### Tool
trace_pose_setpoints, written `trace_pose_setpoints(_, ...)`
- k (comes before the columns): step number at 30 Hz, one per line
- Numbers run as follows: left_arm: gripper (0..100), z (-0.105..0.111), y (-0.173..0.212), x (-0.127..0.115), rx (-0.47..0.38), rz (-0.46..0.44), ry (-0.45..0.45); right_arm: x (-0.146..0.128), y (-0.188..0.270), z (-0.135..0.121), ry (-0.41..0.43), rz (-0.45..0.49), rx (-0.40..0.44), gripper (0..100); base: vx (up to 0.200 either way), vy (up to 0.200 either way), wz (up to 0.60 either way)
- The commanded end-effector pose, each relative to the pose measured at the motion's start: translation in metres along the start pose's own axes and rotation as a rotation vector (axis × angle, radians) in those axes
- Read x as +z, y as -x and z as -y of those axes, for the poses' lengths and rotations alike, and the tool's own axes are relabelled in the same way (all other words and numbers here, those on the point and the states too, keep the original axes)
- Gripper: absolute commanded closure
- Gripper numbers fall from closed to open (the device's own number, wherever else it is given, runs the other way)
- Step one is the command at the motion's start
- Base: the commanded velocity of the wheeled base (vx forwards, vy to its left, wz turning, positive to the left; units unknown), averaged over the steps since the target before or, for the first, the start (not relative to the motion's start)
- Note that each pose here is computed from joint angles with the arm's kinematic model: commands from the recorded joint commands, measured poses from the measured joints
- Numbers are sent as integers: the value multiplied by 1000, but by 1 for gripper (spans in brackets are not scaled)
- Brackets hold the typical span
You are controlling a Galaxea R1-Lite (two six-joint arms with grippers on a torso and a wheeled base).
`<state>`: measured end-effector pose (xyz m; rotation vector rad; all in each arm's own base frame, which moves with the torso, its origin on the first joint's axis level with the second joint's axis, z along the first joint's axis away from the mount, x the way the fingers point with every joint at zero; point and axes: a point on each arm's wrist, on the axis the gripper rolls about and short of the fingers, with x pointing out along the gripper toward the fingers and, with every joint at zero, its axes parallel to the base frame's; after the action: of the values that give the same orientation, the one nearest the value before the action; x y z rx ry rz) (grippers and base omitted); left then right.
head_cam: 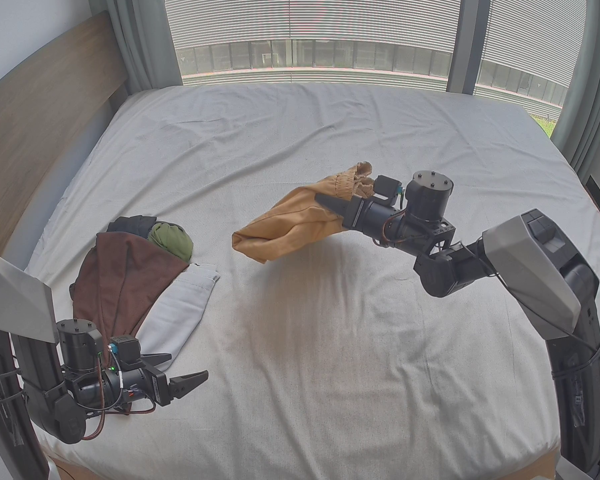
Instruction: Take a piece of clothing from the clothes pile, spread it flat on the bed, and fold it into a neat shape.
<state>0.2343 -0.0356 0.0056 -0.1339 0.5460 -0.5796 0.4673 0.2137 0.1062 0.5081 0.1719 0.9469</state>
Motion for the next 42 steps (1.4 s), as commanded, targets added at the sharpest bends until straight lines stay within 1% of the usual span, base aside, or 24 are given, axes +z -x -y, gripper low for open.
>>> trace_pose_setpoints(1, 0, 0, 0, -1, 0, -6, 3, -41, 3, 39, -21, -65, -65, 100, 0, 0, 0)
trace_pose_setpoints(3, 0, -1, 0, -1, 3, -3, 4, -58, 13, 55, -35, -101, -107, 100, 0, 0, 0)
trace_pose_setpoints(7, 0, -1, 1, -1, 5, -1, 4, -76, 30, 57, -48, -144, -134, 100, 0, 0, 0)
trace_pose_setpoints(13, 0, -1, 1, 0, 5, 1, 3, -85, 54, 53, -71, -170, -164, 100, 0, 0, 0)
trace_pose_setpoints(17, 0, -1, 2, 0, 5, 3, 2, -99, 66, 54, -89, -191, -181, 100, 0, 0, 0)
trace_pose_setpoints(20, 0, -1, 2, 0, 5, 3, 2, -104, 69, 56, -89, -191, -185, 100, 0, 0, 0)
trace_pose_setpoints(28, 0, 0, 2, 2, 4, 8, -1, -131, 73, 68, -110, -218, -206, 100, 0, 0, 0)
trace_pose_setpoints(35, 0, 0, 3, 3, 4, 13, -5, -136, 75, 70, -115, -227, -212, 100, 0, 0, 0)
trace_pose_setpoints(36, 0, 0, 3, 3, 4, 15, -6, -136, 75, 70, -115, -227, -212, 0, 0, 0, 0)
trace_pose_setpoints(39, 0, 1, 5, 6, 4, 27, -11, -134, 85, 71, -113, -228, -253, 0, 0, 0, 0)
trace_pose_setpoints(42, 0, 2, 5, 6, 4, 28, -12, -118, 99, 75, -79, -207, -289, 0, 0, 0, 0)
